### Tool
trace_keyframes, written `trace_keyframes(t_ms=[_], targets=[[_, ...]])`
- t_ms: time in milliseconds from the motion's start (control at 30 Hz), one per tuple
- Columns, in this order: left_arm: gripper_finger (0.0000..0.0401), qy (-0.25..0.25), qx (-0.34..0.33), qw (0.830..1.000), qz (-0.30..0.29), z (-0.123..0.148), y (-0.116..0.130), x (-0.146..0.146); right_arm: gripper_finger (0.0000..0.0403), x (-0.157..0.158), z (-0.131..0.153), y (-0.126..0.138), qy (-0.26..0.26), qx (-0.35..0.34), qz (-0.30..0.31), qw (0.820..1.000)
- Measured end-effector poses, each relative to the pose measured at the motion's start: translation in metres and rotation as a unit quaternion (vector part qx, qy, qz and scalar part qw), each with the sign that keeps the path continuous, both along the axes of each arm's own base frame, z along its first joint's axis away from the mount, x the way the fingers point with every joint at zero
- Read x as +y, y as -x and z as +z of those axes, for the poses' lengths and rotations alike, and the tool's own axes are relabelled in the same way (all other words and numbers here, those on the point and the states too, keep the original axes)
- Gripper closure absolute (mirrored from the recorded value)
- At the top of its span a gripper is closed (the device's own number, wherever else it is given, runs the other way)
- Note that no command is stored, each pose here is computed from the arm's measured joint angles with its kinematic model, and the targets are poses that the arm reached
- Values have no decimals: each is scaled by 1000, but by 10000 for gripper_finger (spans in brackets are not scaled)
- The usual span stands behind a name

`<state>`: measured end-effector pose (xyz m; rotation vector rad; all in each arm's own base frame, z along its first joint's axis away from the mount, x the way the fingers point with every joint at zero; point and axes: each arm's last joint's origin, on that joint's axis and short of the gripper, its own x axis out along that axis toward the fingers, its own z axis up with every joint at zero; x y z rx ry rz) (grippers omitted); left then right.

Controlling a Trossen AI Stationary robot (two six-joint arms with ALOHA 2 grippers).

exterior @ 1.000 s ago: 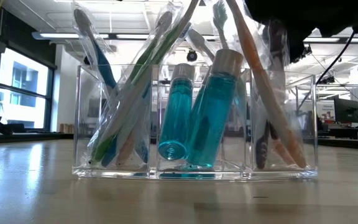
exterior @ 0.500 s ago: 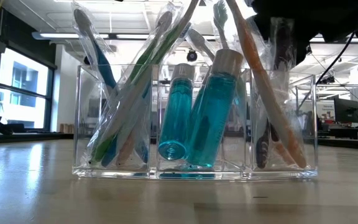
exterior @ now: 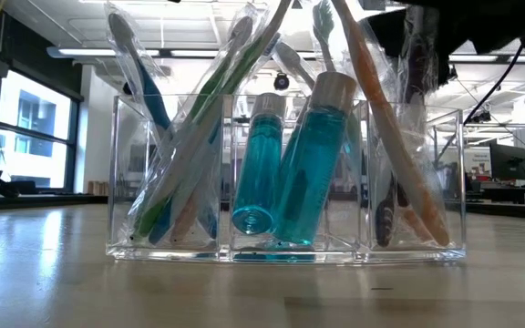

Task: Pick & Place toothbrushing station
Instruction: Put the purple toothbrush into the transparent organizer, then put the blue toothbrush into the transparent organizer

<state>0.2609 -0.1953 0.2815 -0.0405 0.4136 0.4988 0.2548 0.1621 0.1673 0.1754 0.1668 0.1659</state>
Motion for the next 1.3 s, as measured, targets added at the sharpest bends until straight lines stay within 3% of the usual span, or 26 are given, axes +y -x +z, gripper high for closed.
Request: trace_keyframes(t_ms=[233,667,1133,1300], targets=[[158,1,1,1000,-1,0,0,0,234,-1,10,3,15,-11,9,1000],[158,2,2,1000,-2,0,0,0,134,-4,15,4,34,-14,5,999],[158,0,5,1000,-2,-1,0,0,132,-13,58,17,63,-94,11,994],[158,-1,5,1000,-2,-1,0,0,131,-16,75,25,45,-124,34,991]])
